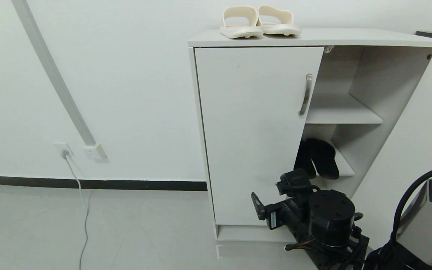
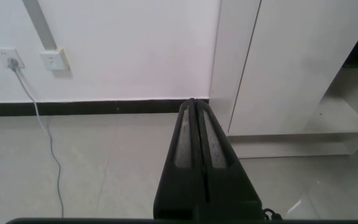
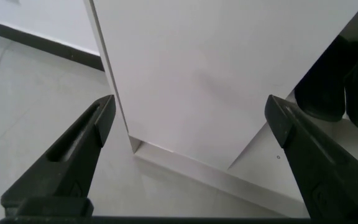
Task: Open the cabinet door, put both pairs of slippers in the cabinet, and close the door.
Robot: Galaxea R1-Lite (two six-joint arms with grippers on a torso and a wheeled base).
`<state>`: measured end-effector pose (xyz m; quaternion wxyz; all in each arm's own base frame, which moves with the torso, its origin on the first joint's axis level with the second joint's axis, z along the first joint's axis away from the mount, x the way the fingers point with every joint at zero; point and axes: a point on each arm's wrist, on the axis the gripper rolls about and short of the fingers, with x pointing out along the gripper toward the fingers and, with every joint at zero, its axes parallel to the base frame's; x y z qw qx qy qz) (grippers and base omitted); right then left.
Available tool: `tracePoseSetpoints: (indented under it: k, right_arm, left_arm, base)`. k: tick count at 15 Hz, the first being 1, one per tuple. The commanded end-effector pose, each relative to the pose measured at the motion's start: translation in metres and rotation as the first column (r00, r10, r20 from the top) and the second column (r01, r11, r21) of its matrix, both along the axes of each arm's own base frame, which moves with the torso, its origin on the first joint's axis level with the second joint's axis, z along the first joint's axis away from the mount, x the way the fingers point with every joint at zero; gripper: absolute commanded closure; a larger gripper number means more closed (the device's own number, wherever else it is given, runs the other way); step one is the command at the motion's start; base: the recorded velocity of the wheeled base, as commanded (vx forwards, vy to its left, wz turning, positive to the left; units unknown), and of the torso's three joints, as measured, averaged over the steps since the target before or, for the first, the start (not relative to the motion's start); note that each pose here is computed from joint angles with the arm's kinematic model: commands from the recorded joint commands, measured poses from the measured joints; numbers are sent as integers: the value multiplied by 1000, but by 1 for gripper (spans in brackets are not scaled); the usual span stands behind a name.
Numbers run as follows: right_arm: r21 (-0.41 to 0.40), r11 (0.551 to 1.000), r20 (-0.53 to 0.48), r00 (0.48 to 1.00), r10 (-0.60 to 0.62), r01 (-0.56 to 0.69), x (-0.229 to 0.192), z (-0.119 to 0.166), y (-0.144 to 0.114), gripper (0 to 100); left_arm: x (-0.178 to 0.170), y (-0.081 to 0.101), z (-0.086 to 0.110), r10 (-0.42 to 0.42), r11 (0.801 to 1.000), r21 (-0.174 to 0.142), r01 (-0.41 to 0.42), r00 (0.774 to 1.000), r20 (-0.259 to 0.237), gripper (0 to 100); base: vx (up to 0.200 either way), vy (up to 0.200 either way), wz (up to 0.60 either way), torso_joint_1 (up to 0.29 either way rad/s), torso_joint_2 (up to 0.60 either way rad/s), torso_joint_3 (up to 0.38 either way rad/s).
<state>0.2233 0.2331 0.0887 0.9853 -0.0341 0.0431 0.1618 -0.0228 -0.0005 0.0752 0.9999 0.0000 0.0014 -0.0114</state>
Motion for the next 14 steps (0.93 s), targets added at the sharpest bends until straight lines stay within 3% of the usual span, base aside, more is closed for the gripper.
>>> tracePoseSetpoints:
  k: [1, 7, 14]
  right_arm:
    - [0, 1000, 0, 1000, 1, -1, 0, 0, 0, 0]
    - [9, 1000, -2, 1000, -9, 9, 3, 0, -3, 0]
    - [6, 1000, -6, 1000, -23, 23, 6, -1, -7, 0]
  left_arm:
    - [0, 0, 0, 0, 1000, 0, 0, 1000, -2, 100]
    - [0, 0, 0, -2, 1000, 3, 2, 1000, -2, 100]
    - [0, 0, 0, -2, 1000, 3, 2, 1000, -2, 100]
  base:
    - [0, 0, 0, 2, -207, -227]
    - [0, 0, 0, 29, -386, -355]
    - [0, 0, 0, 124, -462, -343]
